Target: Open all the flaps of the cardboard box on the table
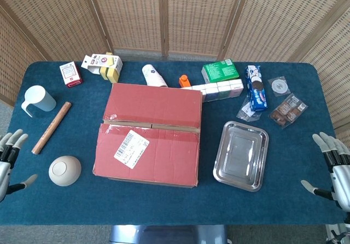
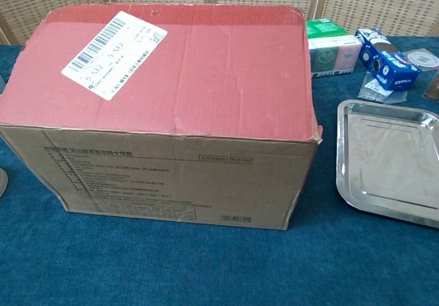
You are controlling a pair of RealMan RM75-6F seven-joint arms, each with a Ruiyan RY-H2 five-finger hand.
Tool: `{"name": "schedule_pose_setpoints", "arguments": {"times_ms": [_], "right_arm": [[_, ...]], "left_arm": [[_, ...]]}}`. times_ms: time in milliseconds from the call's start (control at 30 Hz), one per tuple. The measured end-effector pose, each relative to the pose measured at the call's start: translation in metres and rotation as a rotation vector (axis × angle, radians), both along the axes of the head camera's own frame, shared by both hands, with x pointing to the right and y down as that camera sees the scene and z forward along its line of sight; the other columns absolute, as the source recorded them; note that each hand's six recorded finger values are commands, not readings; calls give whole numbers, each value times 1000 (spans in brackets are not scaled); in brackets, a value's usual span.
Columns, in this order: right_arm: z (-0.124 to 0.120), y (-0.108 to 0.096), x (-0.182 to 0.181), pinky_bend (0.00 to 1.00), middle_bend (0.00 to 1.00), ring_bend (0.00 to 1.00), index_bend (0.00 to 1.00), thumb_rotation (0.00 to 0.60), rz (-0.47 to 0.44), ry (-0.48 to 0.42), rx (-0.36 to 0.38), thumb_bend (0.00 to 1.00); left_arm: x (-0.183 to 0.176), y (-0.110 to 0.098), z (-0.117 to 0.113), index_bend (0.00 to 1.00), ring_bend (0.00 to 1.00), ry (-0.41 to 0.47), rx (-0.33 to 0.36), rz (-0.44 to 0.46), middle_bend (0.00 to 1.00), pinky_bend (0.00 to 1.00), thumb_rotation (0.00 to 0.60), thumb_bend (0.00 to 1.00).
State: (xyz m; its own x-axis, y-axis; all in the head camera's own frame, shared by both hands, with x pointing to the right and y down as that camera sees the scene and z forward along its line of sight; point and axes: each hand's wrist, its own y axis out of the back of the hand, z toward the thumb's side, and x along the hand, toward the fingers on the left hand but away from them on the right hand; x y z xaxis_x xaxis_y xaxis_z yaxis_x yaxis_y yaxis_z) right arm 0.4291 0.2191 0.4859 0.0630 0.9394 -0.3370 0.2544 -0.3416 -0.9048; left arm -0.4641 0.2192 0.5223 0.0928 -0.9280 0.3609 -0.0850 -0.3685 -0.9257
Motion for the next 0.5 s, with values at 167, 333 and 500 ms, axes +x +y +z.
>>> {"name": "schedule_pose_setpoints", "arguments": {"times_ms": [167, 333, 500], "right_arm": [[1, 0, -1, 0, 0, 0, 0, 600, -2, 7, 1, 0], [3, 1, -3, 0, 0, 0, 0, 600, -6, 16, -2, 0], [4, 2, -5, 0, 0, 0, 0, 600, -11, 23, -3, 0]], "left_arm": [[8, -21, -3, 0, 0, 112, -73, 6, 0, 3, 600, 0], [20, -53, -12, 0, 0, 229, -176, 30, 0, 29, 600, 0], [41, -87, -17, 0, 0, 333, -250, 60, 0, 71, 600, 0]]}}
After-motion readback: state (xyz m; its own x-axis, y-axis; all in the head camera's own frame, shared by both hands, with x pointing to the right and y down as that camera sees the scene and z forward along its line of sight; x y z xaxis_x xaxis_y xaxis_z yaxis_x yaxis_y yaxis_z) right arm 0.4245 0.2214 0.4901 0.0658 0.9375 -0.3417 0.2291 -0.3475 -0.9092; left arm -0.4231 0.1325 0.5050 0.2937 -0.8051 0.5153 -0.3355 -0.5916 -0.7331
